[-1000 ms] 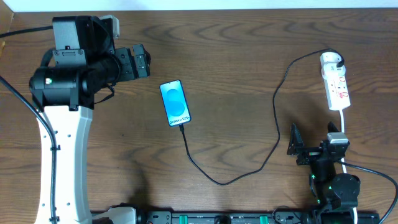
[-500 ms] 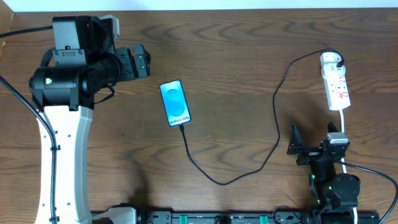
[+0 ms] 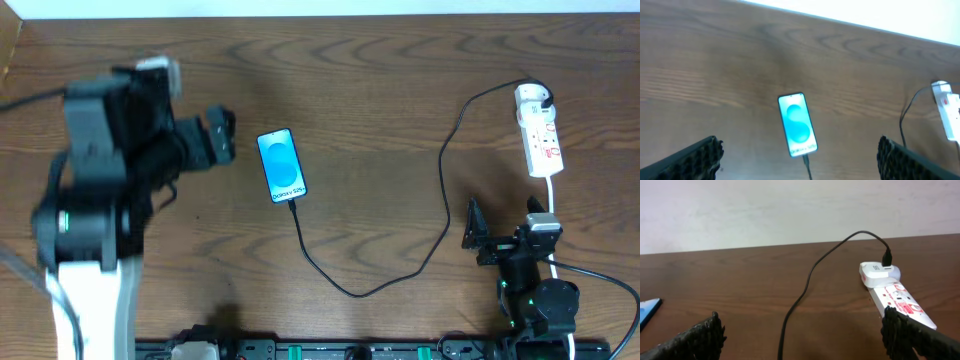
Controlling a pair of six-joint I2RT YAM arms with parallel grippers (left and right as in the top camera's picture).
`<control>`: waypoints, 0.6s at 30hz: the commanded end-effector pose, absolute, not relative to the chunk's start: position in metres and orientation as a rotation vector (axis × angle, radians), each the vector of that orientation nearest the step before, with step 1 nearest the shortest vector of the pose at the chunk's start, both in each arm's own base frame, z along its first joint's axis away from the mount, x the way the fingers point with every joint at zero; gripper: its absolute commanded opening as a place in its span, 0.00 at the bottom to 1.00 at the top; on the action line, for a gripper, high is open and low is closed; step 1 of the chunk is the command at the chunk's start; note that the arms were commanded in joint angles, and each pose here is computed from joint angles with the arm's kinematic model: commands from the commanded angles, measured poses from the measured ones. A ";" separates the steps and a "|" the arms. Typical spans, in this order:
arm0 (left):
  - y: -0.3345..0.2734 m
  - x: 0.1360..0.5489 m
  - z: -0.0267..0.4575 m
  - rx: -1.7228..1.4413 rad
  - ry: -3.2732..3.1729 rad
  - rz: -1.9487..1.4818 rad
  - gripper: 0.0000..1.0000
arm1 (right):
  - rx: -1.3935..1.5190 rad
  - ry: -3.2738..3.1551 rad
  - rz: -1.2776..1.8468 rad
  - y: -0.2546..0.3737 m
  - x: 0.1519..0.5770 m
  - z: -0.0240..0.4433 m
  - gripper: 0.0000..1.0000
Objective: Plug charger to phone and switch on socket
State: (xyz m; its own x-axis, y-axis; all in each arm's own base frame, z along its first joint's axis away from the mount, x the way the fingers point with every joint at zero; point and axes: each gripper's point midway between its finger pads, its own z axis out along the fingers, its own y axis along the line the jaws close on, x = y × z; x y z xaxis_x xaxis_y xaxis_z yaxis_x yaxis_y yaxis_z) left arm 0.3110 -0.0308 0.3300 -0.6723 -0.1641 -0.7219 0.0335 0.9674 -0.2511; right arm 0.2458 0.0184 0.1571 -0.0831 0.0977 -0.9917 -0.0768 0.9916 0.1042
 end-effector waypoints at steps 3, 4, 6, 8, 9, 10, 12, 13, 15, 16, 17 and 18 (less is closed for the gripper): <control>-0.019 0.277 0.314 -0.082 2.137 -0.218 1.00 | 0.032 1.646 0.143 0.016 0.246 0.157 0.99; -0.019 0.273 0.311 -0.071 2.113 -0.213 1.00 | 0.033 1.646 0.143 0.016 0.246 0.157 0.99; -0.019 0.263 0.301 -0.057 2.068 -0.205 1.00 | 0.033 1.646 0.143 0.016 0.246 0.157 0.99; -0.019 0.254 0.291 -0.053 2.029 -0.203 1.00 | 0.033 1.646 0.143 0.016 0.246 0.157 0.99; -0.019 0.250 0.286 -0.050 2.004 -0.202 1.00 | 0.033 1.646 0.143 0.016 0.246 0.157 0.99; -0.019 0.247 0.282 -0.047 1.979 -0.201 1.00 | 0.033 1.646 0.143 0.016 0.246 0.157 0.99; -0.019 0.243 0.276 -0.041 1.931 -0.199 1.00 | 0.033 1.646 0.143 0.016 0.246 0.157 0.99; -0.019 0.241 0.272 -0.038 1.904 -0.198 1.00 | 0.033 1.646 0.143 0.016 0.246 0.157 0.99; -0.018 0.239 0.265 -0.040 1.866 -0.188 1.00 | 0.033 1.646 0.143 0.016 0.246 0.157 0.99; -0.016 0.238 0.261 -0.045 1.845 -0.179 1.00 | 0.032 1.646 0.143 0.016 0.246 0.157 0.99; -0.015 0.238 0.257 -0.046 1.824 -0.175 1.00 | 0.032 1.646 0.143 0.016 0.246 0.157 0.99; -0.014 0.237 0.254 -0.047 1.808 -0.170 1.00 | 0.032 1.646 0.143 0.016 0.246 0.157 0.99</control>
